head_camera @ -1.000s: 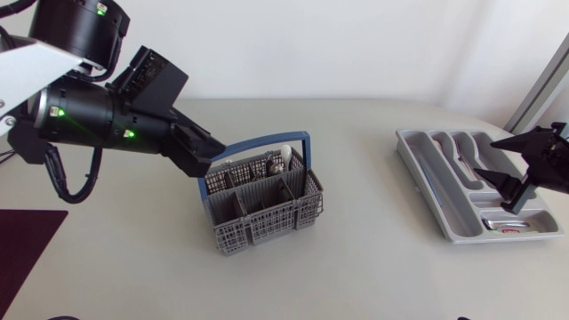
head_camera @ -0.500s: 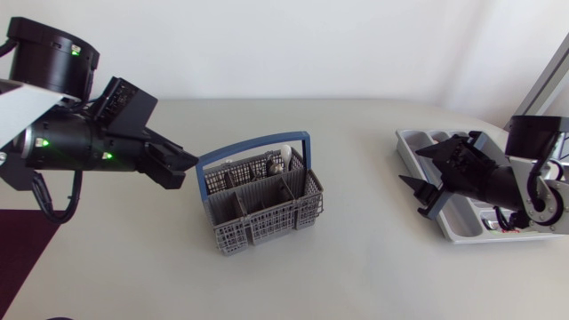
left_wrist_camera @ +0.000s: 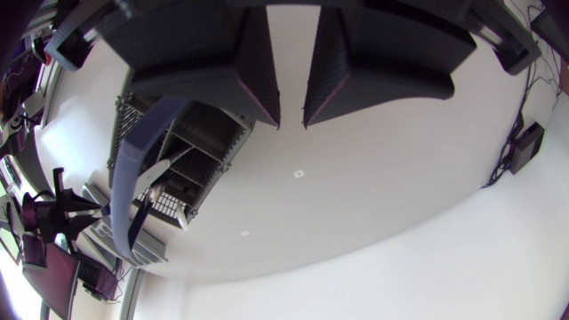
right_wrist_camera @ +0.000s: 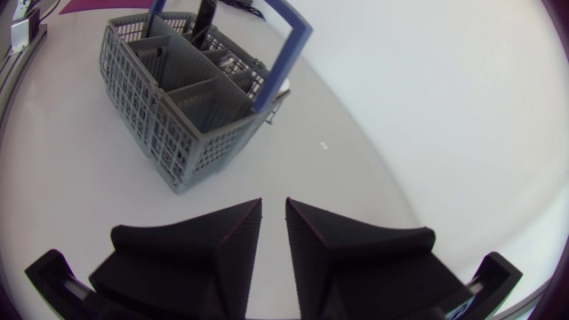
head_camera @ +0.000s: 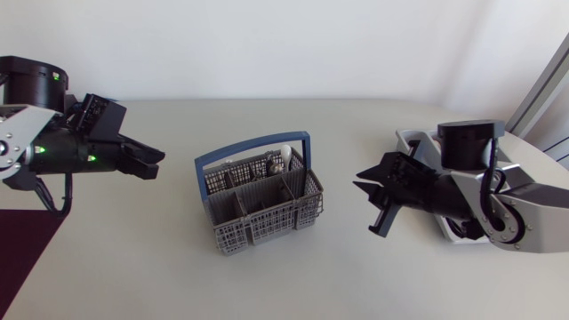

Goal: Sort the cutlery from the basket into the organizer compartments.

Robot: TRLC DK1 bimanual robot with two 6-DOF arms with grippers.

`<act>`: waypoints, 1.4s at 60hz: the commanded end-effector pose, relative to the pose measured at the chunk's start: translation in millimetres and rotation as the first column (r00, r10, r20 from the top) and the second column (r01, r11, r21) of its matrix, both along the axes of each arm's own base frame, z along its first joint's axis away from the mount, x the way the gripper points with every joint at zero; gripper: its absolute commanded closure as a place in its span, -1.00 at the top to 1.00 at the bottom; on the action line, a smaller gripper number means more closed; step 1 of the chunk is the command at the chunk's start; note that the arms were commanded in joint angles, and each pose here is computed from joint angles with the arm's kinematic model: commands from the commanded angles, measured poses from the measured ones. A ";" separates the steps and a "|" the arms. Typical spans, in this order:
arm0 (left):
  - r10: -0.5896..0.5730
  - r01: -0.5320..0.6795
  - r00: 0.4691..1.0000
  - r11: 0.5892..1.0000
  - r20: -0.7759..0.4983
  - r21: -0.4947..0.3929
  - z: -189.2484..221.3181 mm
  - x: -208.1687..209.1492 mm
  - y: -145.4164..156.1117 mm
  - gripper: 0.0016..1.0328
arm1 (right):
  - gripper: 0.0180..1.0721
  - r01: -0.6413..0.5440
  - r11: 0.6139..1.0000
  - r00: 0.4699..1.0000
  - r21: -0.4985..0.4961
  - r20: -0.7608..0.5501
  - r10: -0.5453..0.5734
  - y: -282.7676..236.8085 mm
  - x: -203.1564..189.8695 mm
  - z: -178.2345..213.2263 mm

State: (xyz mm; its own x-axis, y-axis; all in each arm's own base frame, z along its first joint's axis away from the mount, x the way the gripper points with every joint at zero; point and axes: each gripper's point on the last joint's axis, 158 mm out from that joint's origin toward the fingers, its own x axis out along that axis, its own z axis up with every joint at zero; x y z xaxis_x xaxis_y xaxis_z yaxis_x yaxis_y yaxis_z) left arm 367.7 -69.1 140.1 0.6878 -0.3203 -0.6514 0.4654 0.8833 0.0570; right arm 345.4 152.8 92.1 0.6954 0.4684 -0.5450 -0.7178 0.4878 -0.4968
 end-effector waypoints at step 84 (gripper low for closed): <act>-0.634 0.580 0.721 0.773 -0.279 -0.257 -81.7 -107.9 -142.2 -0.93 | -0.89 0.047 0.999 0.999 0.001 -0.010 -0.047 88.2 70.0 -24.4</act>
